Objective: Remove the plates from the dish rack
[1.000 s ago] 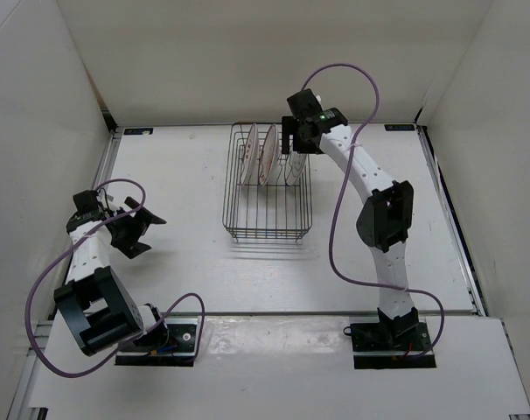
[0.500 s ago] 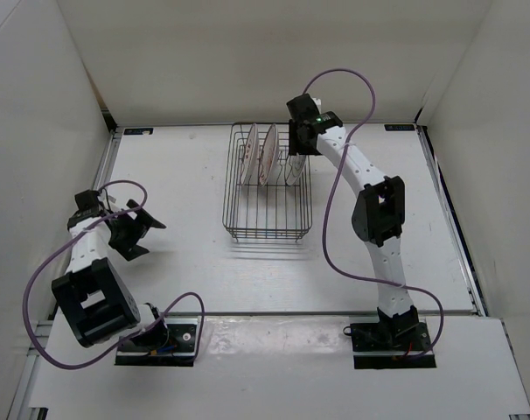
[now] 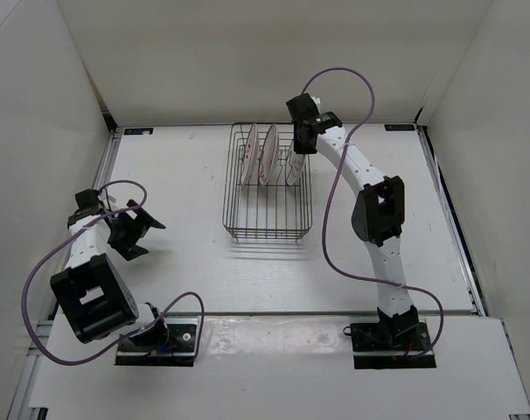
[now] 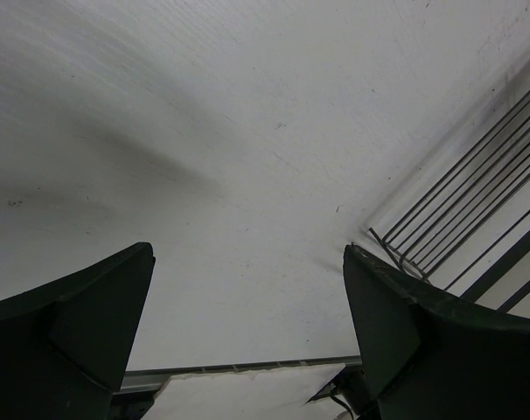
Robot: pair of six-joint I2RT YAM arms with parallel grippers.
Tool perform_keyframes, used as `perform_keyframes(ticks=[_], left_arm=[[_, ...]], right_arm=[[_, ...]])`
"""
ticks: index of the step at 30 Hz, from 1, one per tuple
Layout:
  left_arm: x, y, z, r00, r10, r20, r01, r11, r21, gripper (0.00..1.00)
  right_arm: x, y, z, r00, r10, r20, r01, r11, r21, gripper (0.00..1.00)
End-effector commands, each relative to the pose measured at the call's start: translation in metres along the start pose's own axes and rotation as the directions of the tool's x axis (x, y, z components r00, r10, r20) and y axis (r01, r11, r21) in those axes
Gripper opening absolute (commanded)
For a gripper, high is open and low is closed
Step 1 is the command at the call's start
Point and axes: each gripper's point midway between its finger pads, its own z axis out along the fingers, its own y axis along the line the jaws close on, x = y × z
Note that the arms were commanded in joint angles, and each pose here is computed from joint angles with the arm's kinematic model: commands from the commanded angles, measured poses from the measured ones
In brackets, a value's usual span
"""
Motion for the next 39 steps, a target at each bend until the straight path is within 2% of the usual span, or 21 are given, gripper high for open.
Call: perform_keyframes(ticks=[1,4,7,17,20,26,28,30,31,32,33,34,35,36,37,38,39], left_arm=[[-0.009,-0.007,-0.006,0.999,0.024,0.039,-0.024,1.000,0.010,1.00],[-0.007,-0.006,-0.006,0.999,0.017,0.037,-0.017,1.000,0.011,1.00],[-0.006,-0.005,-0.006,0.999,0.013,0.040,-0.014,1.000,0.010,1.00],[0.001,-0.005,-0.007,0.999,-0.001,0.035,0.000,1.000,0.017,1.00],[0.002,-0.005,-0.007,0.999,-0.006,0.034,0.005,1.000,0.018,1.00],[0.009,-0.002,-0.004,1.000,-0.012,0.028,0.012,1.000,0.020,1.00],[0.008,-0.003,-0.004,1.000,-0.013,0.028,0.012,1.000,0.024,1.00],[0.006,-0.002,-0.003,0.999,-0.015,0.034,0.014,1.000,0.026,1.00],[0.008,-0.002,-0.003,0.999,-0.018,0.029,0.017,1.000,0.022,1.00],[0.006,-0.003,-0.003,0.999,-0.023,0.033,0.022,0.999,0.026,1.00],[0.007,-0.003,-0.002,0.999,-0.025,0.032,0.024,0.999,0.030,1.00],[0.008,-0.003,-0.001,0.999,-0.030,0.028,0.029,0.999,0.033,1.00],[0.007,-0.004,0.000,0.999,-0.039,0.031,0.037,0.998,0.040,1.00],[0.007,-0.005,0.000,0.999,-0.043,0.029,0.042,0.998,0.046,1.00],[0.007,-0.005,0.002,0.998,-0.054,0.032,0.053,0.997,0.050,1.00],[0.007,-0.005,0.002,0.998,-0.058,0.030,0.057,0.997,0.051,1.00],[0.008,-0.004,0.004,0.998,-0.060,0.024,0.059,0.997,0.051,1.00]], right_arm=[[-0.023,-0.006,-0.013,0.997,0.008,0.072,-0.009,1.000,0.013,0.16],[-0.027,-0.006,-0.018,0.996,0.012,0.086,-0.013,1.000,0.011,0.05],[-0.031,-0.009,-0.021,0.995,0.024,0.096,-0.025,1.000,0.011,0.00],[-0.064,-0.017,-0.061,0.977,0.051,0.209,-0.054,0.998,0.011,0.00],[-0.081,-0.017,-0.081,0.962,0.020,0.271,-0.024,1.000,0.012,0.00],[-0.115,-0.045,-0.139,0.913,0.066,0.402,-0.092,0.995,0.045,0.00],[-0.119,-0.069,-0.163,0.896,0.088,0.436,-0.143,0.985,0.094,0.00],[-0.114,-0.092,-0.166,0.891,0.164,0.424,-0.225,0.969,0.097,0.00],[-0.107,-0.106,-0.183,0.887,0.192,0.419,-0.248,0.965,0.083,0.00],[-0.099,-0.139,-0.174,0.891,0.234,0.390,-0.299,0.947,0.116,0.00],[-0.094,-0.135,-0.173,0.873,0.341,0.349,-0.368,0.930,0.012,0.00],[-0.082,-0.149,-0.187,0.870,0.384,0.311,-0.403,0.915,-0.001,0.00],[-0.063,-0.177,-0.172,0.862,0.440,0.252,-0.462,0.886,0.034,0.00],[-0.057,-0.186,-0.176,0.824,0.535,0.187,-0.534,0.843,-0.057,0.00],[-0.036,-0.223,-0.166,0.780,0.610,0.140,-0.611,0.790,-0.041,0.00],[-0.033,-0.217,-0.168,0.782,0.612,0.120,-0.608,0.791,-0.069,0.00],[-0.034,-0.236,-0.177,0.761,0.632,0.147,-0.626,0.775,-0.086,0.00]])
